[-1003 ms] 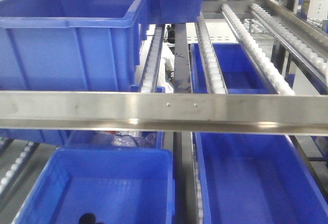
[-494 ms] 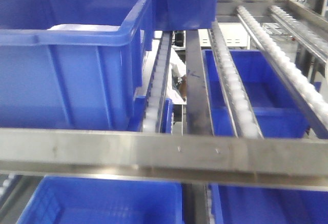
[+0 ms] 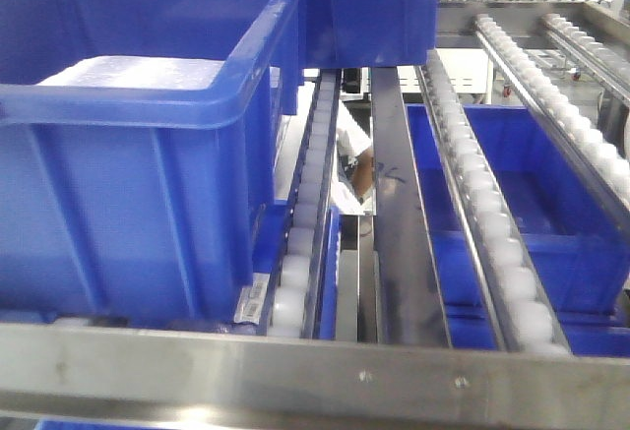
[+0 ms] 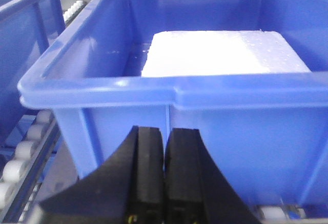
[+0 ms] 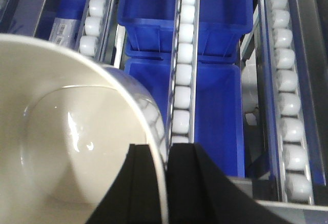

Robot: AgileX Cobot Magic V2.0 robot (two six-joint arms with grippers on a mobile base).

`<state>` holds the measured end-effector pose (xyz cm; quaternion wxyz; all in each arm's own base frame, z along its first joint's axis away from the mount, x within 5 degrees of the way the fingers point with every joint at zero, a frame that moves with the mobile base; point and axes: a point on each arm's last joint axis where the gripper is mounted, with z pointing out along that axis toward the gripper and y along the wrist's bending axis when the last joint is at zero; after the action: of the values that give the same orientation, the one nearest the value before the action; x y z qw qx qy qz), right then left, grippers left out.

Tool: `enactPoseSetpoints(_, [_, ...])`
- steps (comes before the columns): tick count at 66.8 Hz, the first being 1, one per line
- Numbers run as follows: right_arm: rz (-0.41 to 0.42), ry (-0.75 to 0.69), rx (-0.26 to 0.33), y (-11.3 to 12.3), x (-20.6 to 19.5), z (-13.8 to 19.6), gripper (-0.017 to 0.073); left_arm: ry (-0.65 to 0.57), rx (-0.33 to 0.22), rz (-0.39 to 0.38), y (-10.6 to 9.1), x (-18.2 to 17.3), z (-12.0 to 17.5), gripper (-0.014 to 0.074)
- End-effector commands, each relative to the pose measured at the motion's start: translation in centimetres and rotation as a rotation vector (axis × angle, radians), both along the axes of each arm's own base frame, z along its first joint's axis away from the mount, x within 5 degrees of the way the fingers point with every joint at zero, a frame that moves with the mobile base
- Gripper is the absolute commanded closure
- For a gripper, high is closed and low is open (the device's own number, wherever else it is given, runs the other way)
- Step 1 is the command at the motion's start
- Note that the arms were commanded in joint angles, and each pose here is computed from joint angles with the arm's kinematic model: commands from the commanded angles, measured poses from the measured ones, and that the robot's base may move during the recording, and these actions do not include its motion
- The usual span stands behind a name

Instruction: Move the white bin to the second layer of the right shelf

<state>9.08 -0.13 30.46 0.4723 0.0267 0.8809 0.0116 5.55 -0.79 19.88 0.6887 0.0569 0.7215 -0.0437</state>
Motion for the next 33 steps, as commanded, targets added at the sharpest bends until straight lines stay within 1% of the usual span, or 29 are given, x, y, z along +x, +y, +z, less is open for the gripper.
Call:
enactPoseSetpoints(1, [-0.008,-0.122,0.000,-0.06,0.38,1.74,0.0519,-0.064,-0.012,-0.004,-0.03,0.04,-0.37,0.0509])
enactPoseSetpoints(33, [-0.008,-0.122,0.000,-0.06,0.38,1.74,0.0519,-0.064,-0.012,-0.004,-0.03,0.04,-0.37,0.0509])
